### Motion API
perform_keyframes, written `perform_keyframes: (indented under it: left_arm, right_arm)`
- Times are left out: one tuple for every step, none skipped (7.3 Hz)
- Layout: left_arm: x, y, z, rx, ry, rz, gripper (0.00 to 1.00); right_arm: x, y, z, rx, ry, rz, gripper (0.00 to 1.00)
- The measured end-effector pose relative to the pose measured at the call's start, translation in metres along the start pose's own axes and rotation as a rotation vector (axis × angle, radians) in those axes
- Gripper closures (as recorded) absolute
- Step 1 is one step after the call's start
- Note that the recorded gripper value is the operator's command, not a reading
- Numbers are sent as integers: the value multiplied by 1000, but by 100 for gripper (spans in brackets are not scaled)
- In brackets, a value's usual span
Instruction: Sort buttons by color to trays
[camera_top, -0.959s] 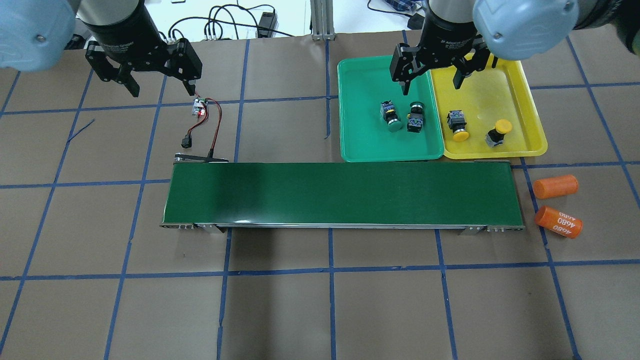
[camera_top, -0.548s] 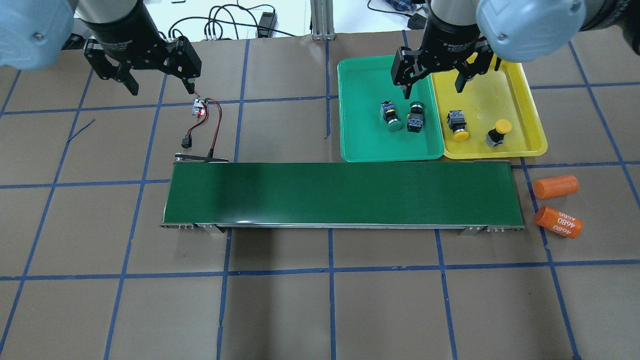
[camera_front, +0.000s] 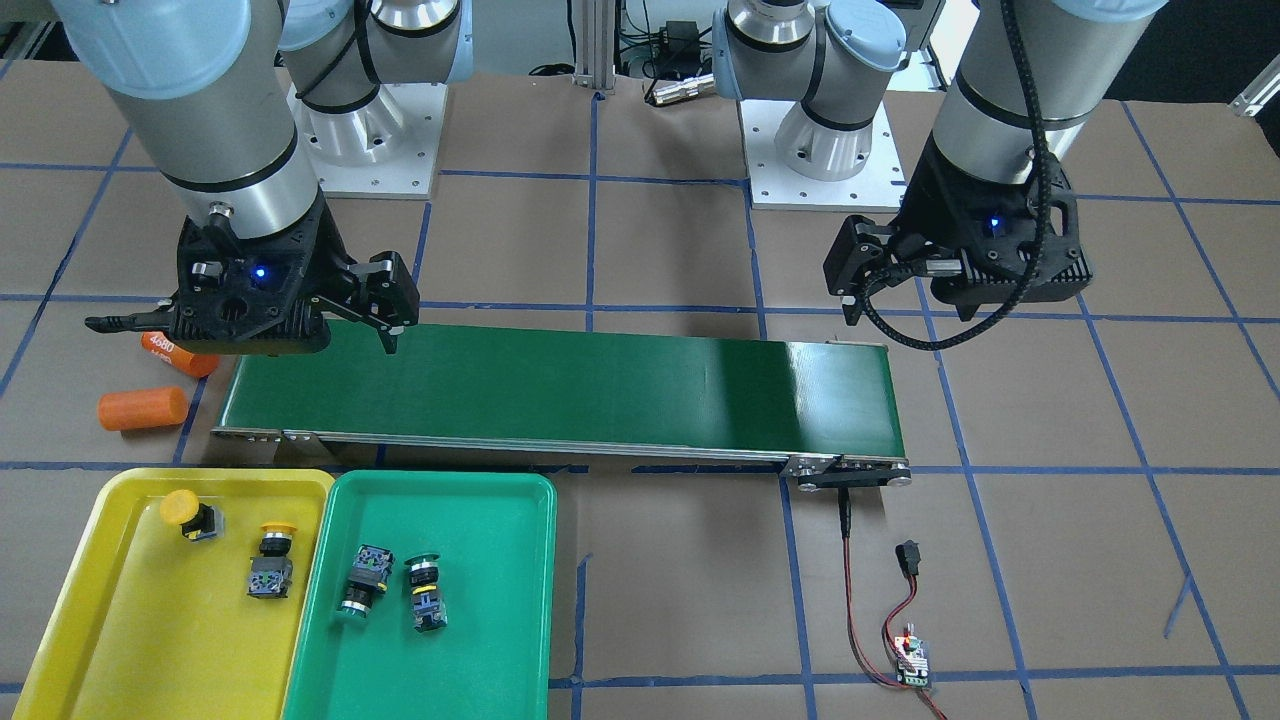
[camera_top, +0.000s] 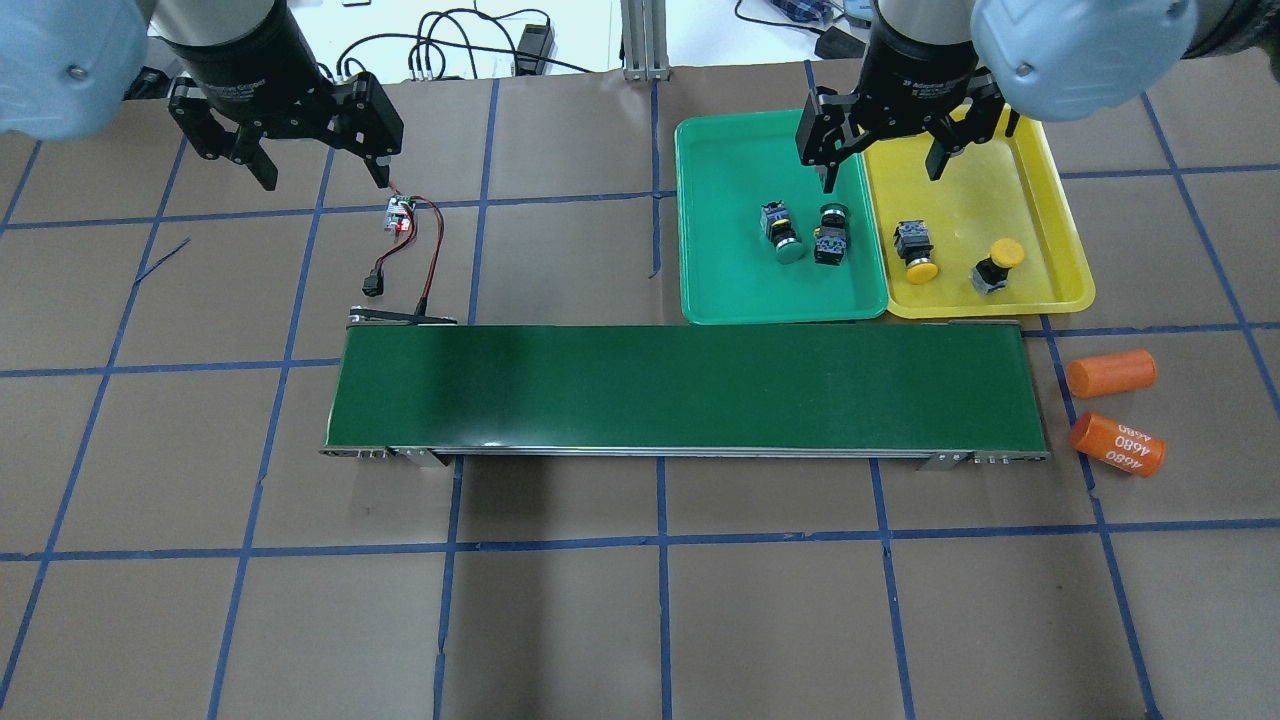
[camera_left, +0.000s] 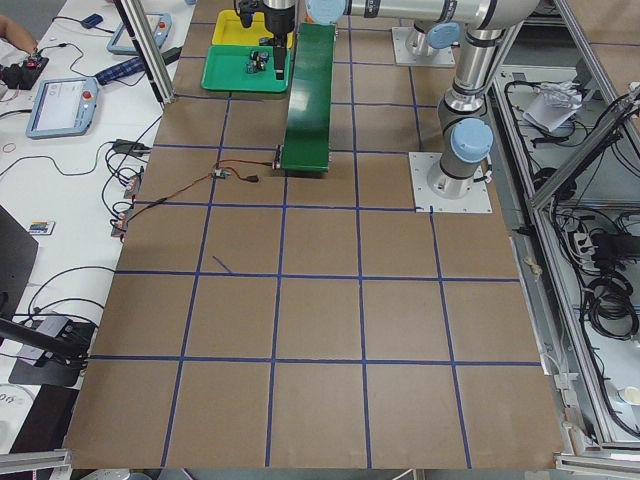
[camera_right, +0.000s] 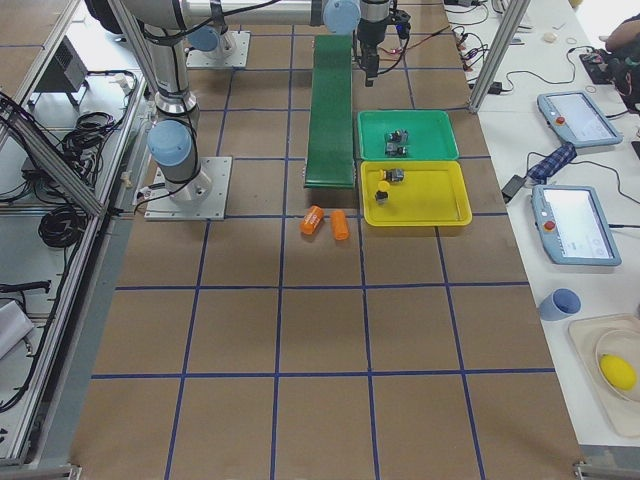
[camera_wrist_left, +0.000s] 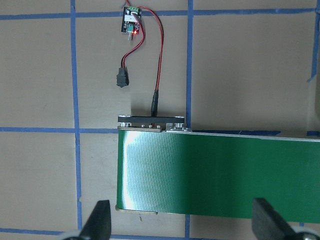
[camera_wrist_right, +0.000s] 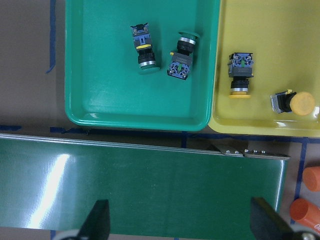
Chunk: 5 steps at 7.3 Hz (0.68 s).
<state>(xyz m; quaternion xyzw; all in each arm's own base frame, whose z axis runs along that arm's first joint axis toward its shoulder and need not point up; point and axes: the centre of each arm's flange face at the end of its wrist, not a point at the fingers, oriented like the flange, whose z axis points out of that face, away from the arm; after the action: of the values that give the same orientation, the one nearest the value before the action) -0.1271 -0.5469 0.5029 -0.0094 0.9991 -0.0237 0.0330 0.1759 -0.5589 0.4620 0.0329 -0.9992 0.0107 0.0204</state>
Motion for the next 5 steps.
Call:
perform_keyframes:
  left_arm:
    - [1,0,0,0,0,1,0]
    - [1,1,-1,2,3,-1,0]
    - [2,2,-2,4,9,-4,0]
    - [3,3,-3,5,13,-6,0]
    - [3,4,-3,4,15,-8,0]
  right_arm:
    - [1,1,4,-8,0,-1,0]
    - [4,2,9,-18,1,2,0]
    - [6,3,12,-24,1,4,0]
    - [7,4,13,-26,1,5,0]
    - [7,4,14,-28,1,5,0]
